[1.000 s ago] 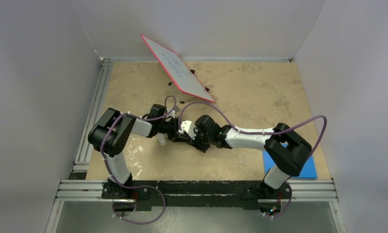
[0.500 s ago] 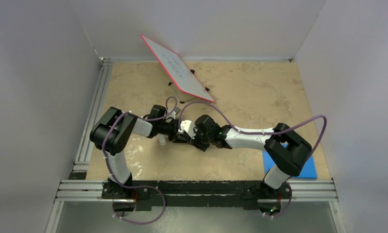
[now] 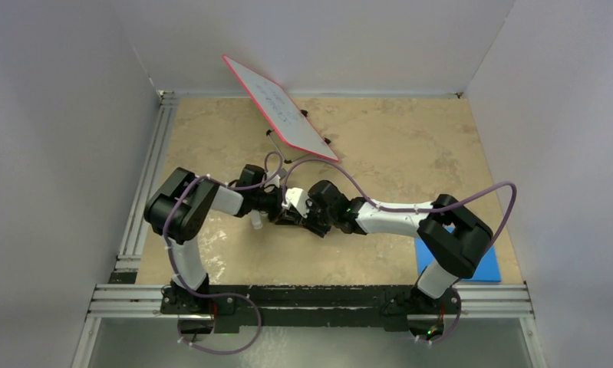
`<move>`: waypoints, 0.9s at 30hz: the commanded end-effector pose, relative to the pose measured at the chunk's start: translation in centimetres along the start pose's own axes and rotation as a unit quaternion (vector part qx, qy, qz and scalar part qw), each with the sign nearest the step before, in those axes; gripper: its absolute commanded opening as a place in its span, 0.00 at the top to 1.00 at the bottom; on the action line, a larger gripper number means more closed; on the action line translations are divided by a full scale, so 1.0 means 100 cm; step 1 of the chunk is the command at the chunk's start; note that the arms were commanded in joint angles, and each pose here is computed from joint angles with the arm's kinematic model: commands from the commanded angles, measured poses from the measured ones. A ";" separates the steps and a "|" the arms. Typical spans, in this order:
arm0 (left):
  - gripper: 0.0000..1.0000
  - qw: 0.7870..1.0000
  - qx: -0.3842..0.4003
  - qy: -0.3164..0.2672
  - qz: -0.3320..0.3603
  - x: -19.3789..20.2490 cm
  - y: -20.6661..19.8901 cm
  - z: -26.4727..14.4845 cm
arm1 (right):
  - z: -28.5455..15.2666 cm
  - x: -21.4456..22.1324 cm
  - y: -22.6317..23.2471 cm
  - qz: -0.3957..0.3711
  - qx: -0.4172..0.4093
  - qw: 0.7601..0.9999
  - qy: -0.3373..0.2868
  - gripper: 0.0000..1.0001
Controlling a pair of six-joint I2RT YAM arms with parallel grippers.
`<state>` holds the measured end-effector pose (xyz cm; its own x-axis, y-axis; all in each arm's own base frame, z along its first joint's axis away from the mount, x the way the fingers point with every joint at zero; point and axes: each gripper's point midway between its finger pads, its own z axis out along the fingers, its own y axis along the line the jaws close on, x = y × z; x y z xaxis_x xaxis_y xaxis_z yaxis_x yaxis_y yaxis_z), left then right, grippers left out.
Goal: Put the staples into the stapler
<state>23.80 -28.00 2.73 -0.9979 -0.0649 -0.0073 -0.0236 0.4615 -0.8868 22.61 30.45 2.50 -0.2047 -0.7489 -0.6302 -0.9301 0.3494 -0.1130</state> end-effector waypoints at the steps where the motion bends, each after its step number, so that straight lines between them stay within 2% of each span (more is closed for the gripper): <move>1: 0.78 0.999 0.035 0.005 0.028 -0.004 -0.016 0.003 | 0.001 -0.022 -0.003 -0.014 0.006 0.999 -0.040 0.54; 7: 0.79 0.999 0.039 0.006 0.023 -0.003 -0.016 0.002 | 0.002 -0.023 0.001 -0.011 -0.007 0.999 -0.044 0.53; 12: 0.82 0.999 0.016 -0.009 0.030 -0.011 -0.013 0.003 | -0.015 -0.015 0.000 0.009 -0.003 1.000 -0.029 0.31; 14: 0.83 0.999 0.014 -0.012 0.032 -0.013 -0.013 0.003 | -0.021 -0.013 -0.001 0.010 -0.001 1.000 -0.021 0.26; 18: 0.87 0.999 0.011 -0.013 0.037 -0.016 -0.013 0.004 | -0.028 0.003 -0.001 0.008 -0.006 1.000 0.009 0.23; 27: 0.92 0.999 0.004 -0.015 0.038 -0.016 -0.010 0.003 | -0.039 0.020 -0.014 0.001 0.013 1.000 0.020 0.23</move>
<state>24.51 -28.21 2.57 -0.9972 -0.0730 -0.0159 -0.0205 0.4728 -0.8809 22.18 27.04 4.18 -0.2343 -0.7582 -0.6085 -0.9201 0.3751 -0.1131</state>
